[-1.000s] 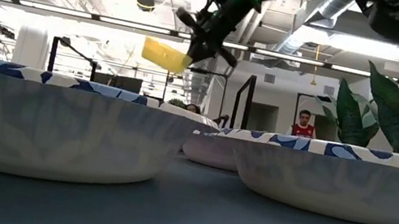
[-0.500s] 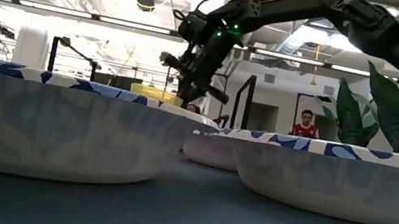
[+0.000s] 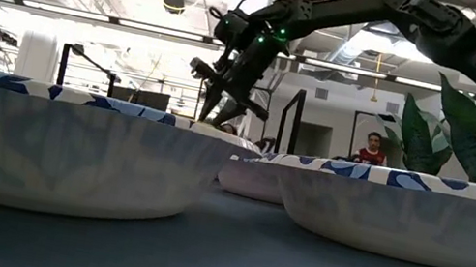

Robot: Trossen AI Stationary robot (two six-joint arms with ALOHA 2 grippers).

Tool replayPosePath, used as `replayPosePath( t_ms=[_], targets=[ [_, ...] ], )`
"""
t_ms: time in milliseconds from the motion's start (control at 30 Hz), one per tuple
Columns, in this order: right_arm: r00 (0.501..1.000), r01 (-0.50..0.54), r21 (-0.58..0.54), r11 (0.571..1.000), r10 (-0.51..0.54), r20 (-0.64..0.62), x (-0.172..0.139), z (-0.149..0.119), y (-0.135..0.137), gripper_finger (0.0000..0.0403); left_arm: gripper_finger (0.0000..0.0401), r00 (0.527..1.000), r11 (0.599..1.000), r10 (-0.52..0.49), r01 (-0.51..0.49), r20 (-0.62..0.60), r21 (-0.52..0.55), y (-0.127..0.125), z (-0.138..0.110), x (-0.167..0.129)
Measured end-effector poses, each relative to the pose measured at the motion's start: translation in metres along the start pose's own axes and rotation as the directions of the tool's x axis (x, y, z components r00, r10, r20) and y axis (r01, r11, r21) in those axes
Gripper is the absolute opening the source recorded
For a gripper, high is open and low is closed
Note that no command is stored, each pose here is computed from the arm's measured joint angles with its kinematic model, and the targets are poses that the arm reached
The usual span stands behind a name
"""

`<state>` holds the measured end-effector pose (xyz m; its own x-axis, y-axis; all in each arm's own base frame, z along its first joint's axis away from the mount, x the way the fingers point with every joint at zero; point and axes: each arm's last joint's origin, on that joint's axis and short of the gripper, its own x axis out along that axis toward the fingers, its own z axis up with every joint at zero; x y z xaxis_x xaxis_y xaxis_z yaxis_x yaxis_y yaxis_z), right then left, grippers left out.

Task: Place and stack bowls onto a shelf
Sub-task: Put the yellow bowl on the shelf

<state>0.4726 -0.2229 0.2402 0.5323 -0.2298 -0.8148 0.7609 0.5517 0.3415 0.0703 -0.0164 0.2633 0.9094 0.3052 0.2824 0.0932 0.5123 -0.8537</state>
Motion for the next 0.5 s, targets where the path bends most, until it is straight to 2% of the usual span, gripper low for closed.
replayPosePath(
  t_ms=[133,267,367,500],
  targets=[
    [0.995,-0.041,-0.073,0.996,0.047,0.088,-0.036,0.014,0.007,0.0156,0.0177,1.0,1.0,0.003,-0.003,0.003,0.018,0.0,0.0,0.0],
    [0.98,-0.052,-0.262,0.964,0.101,0.174,-0.08,0.019,0.021,0.0142,0.0177,1.0,0.999,0.012,-0.013,0.012,0.036,0.0,0.0,0.0],
    [0.976,-0.049,-0.464,0.885,0.141,0.166,-0.096,0.006,0.042,0.0126,0.0176,0.999,0.999,0.022,-0.023,0.023,0.038,0.001,0.001,0.0],
    [0.985,-0.046,-0.689,0.723,0.149,0.09,-0.1,-0.02,0.065,0.0113,0.0177,0.999,0.995,0.028,-0.03,0.028,0.093,0.001,0.001,0.0]
  ],
)
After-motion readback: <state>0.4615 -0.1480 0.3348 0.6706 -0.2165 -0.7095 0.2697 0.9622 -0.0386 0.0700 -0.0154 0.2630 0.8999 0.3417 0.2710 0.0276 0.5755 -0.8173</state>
